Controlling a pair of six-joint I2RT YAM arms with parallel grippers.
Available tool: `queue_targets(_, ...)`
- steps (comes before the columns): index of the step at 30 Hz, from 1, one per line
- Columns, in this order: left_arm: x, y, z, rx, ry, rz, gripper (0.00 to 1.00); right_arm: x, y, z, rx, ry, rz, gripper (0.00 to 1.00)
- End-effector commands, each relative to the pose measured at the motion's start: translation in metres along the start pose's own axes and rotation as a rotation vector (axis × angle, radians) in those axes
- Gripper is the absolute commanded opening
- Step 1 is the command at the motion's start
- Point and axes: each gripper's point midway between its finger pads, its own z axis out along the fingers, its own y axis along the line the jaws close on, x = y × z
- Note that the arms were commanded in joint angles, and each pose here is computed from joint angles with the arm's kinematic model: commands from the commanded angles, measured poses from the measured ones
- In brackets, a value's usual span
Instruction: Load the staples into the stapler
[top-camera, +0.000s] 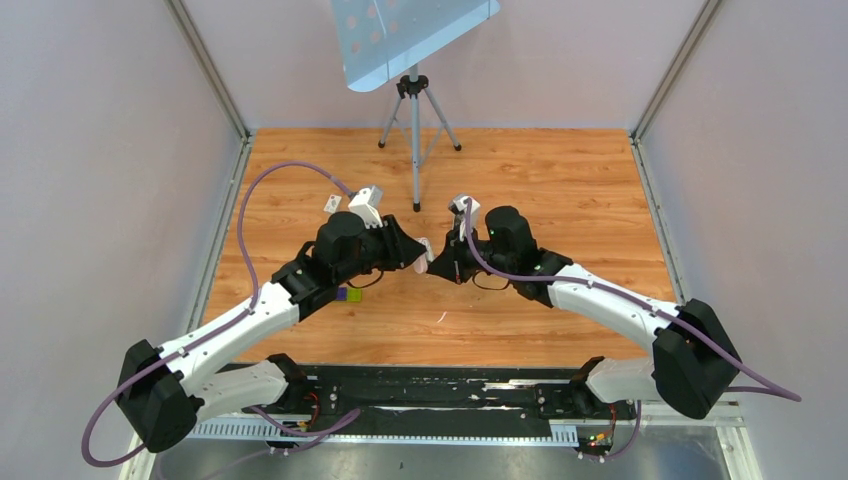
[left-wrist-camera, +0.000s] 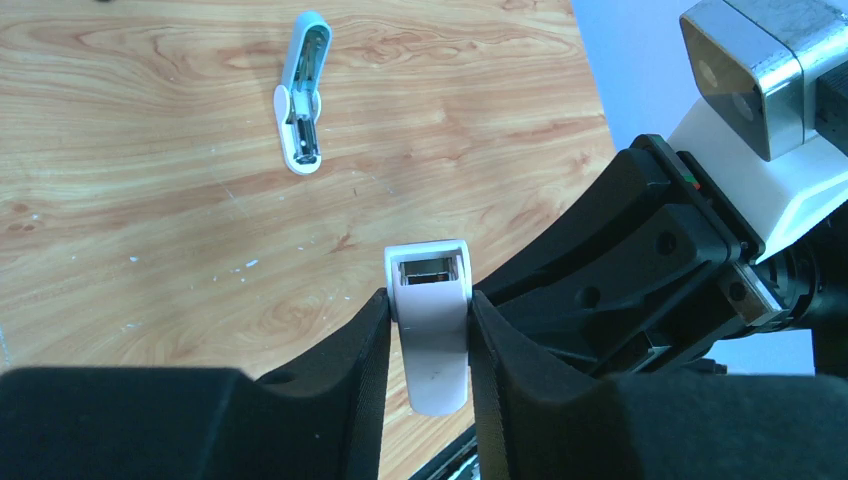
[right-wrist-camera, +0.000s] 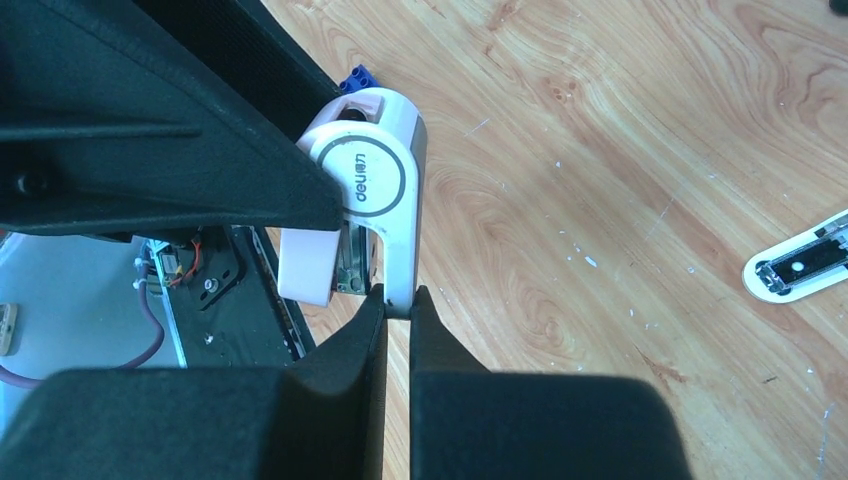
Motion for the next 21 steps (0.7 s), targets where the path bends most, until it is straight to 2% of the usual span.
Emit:
queue_targets(1,0.004,0.005,-0.004,-0.025,0.035,0.055,0.44,-0.016,0.010,-0.001,-0.015,-0.056,0.002,0.00)
queue_targets(3,0.000,0.005,-0.007,-0.024,0.036,0.147,0.58,-0.014,0.008,-0.003,-0.005,-0.038,0.023,0.00)
queue_targets(6,-0.007,0.007,-0.014,0.006,0.027,0.384,0.67,-0.010,0.007,-0.008,-0.017,0.009,0.057,0.00)
queue_targets(9,-0.015,0.010,-0.014,0.051,-0.009,0.680,0.70,0.000,0.005,-0.014,-0.039,0.076,0.105,0.00)
queue_targets(12,-0.020,0.010,-0.015,0.090,-0.020,0.913,0.71,0.011,0.002,-0.019,-0.074,0.154,0.184,0.00)
queue_targets(18,0.024,-0.014,-0.029,0.489,0.059,1.408,0.69,0.020,0.009,-0.030,-0.151,0.212,0.255,0.00)
queue_targets(21,0.031,-0.011,-0.031,0.536,0.041,1.591,0.69,0.024,0.012,-0.033,-0.166,0.251,0.276,0.00)
